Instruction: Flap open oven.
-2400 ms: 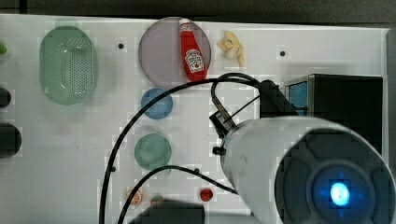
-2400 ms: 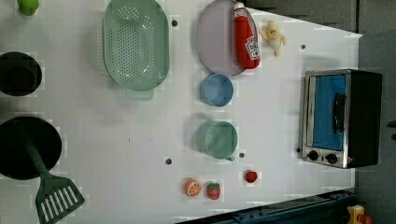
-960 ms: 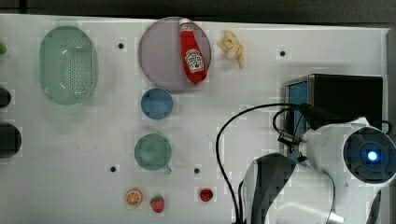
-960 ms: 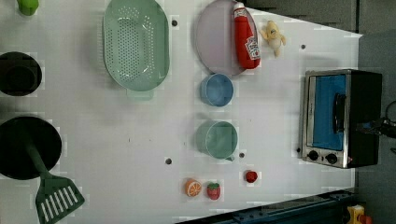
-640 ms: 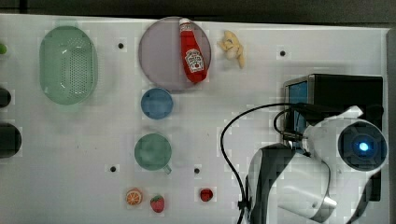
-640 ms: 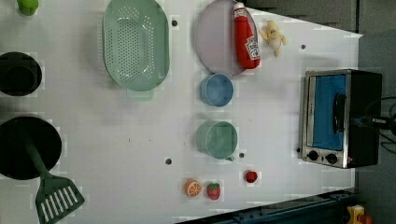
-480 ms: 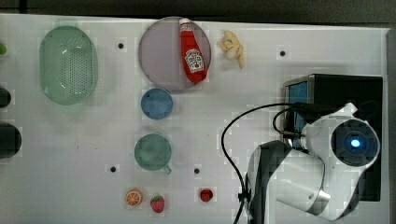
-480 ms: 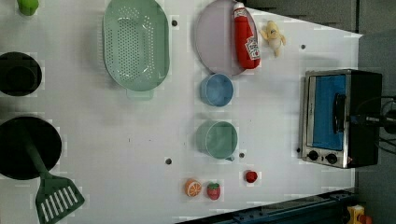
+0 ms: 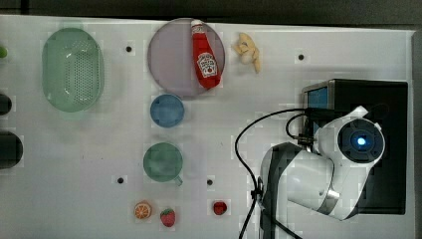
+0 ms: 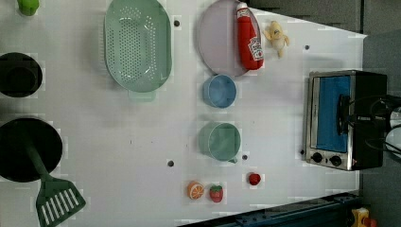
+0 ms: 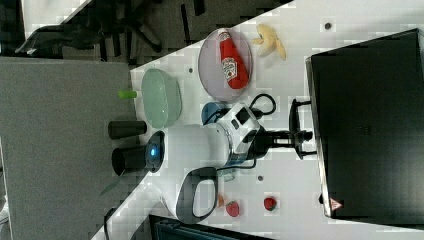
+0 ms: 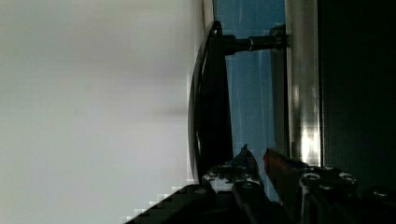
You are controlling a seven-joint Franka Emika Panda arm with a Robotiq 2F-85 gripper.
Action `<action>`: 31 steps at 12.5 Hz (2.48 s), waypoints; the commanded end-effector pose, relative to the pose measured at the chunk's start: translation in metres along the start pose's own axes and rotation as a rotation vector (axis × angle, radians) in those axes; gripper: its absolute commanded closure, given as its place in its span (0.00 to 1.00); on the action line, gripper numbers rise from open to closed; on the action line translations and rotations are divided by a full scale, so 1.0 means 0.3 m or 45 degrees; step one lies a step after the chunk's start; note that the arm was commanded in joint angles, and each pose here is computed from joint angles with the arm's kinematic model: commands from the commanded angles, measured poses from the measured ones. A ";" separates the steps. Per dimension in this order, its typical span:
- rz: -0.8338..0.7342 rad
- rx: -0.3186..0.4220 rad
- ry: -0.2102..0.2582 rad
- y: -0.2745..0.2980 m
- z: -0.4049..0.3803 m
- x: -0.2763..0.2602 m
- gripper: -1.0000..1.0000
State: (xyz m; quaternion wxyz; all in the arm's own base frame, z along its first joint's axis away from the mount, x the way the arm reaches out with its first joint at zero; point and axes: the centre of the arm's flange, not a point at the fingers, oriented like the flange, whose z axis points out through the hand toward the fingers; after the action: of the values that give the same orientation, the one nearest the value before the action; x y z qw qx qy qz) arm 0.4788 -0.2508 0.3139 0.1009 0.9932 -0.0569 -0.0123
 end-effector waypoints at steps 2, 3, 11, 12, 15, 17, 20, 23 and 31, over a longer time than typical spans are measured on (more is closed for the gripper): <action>-0.092 -0.004 0.020 -0.068 0.007 0.022 0.83; -0.115 -0.003 0.017 -0.101 0.008 0.027 0.83; -0.110 -0.209 -0.050 -0.451 0.108 0.041 0.83; -0.109 -0.235 -0.054 -0.497 0.130 0.042 0.83; -0.084 -0.334 -0.062 -0.630 0.223 0.037 0.83; -0.082 -0.421 -0.056 -0.717 0.299 0.035 0.83; -0.098 -0.550 -0.056 -0.833 0.424 0.036 0.83; -0.121 -0.635 -0.079 -0.907 0.504 0.050 0.83; 0.319 -0.284 0.101 -0.880 0.036 0.200 0.83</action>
State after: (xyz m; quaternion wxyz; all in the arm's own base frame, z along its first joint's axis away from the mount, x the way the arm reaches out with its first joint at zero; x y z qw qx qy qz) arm 0.5469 -0.0015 0.1958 0.2316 0.9626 -0.1383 -0.0255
